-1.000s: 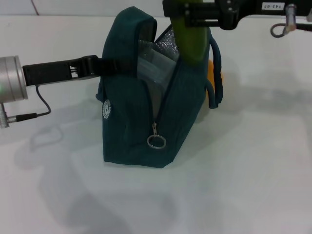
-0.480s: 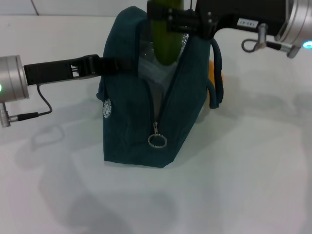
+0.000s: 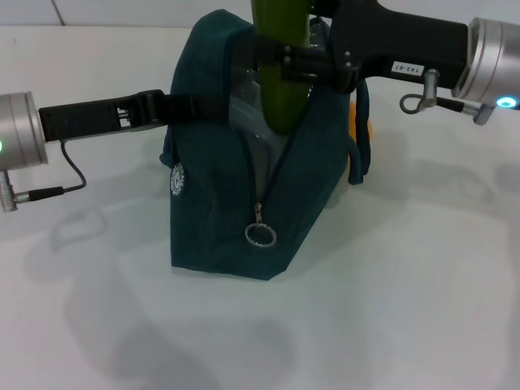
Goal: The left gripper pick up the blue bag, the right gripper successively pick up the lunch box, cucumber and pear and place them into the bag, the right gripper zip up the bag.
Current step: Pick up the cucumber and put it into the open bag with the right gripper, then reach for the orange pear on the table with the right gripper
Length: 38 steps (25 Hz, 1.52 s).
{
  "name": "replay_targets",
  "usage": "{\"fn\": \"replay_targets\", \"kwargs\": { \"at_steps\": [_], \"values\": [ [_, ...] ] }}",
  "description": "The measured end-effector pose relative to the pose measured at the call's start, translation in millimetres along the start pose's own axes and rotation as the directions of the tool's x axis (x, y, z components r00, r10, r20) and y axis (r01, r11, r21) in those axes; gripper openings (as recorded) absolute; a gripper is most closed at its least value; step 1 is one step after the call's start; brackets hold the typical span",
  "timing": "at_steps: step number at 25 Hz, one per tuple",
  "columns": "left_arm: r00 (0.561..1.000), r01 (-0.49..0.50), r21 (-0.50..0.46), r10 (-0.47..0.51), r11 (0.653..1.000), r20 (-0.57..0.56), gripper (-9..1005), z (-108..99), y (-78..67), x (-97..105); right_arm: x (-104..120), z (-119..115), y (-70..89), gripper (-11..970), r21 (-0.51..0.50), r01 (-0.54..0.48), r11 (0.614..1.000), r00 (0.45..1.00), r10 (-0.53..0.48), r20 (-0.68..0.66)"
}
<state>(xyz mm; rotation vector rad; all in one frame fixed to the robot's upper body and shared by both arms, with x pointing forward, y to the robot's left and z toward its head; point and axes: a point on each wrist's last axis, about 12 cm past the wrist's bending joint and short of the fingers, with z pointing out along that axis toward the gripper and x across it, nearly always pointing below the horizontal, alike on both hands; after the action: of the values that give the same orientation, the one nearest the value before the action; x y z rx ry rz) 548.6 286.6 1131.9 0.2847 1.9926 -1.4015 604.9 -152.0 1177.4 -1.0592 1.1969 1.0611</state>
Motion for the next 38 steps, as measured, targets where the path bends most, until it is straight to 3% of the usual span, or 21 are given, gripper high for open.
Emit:
{"fn": "replay_targets", "kwargs": {
  "at_steps": [12,18,25,33,38],
  "values": [
    [1.000,0.000,-0.002,0.000,1.000,0.001,42,-0.1,0.2,-0.1,4.5,-2.2,1.0,691,0.003,-0.027,1.000,1.000,0.027,-0.014],
    [1.000,0.006,-0.006,-0.006,1.000,0.003,42,-2.1,1.2,2.2,2.2,-9.7,-0.3,832,0.020,-0.024,1.000,1.000,0.024,-0.003],
    [1.000,0.011,-0.011,-0.011,1.000,0.005,42,-4.1,2.1,4.0,-5.2,-58.6,-15.0,839,0.221,-0.020,0.975,0.999,0.008,0.053],
    [0.999,0.011,-0.039,-0.009,0.999,0.045,40,-18.2,6.9,9.5,11.9,-120.7,-26.0,842,0.472,-0.050,0.880,0.998,0.055,0.002],
    [0.996,0.022,-0.058,-0.017,0.998,0.093,37,-29.7,12.0,14.0,31.5,-137.8,-21.0,842,0.554,-0.073,0.829,0.994,0.105,-0.027]
  ]
}}
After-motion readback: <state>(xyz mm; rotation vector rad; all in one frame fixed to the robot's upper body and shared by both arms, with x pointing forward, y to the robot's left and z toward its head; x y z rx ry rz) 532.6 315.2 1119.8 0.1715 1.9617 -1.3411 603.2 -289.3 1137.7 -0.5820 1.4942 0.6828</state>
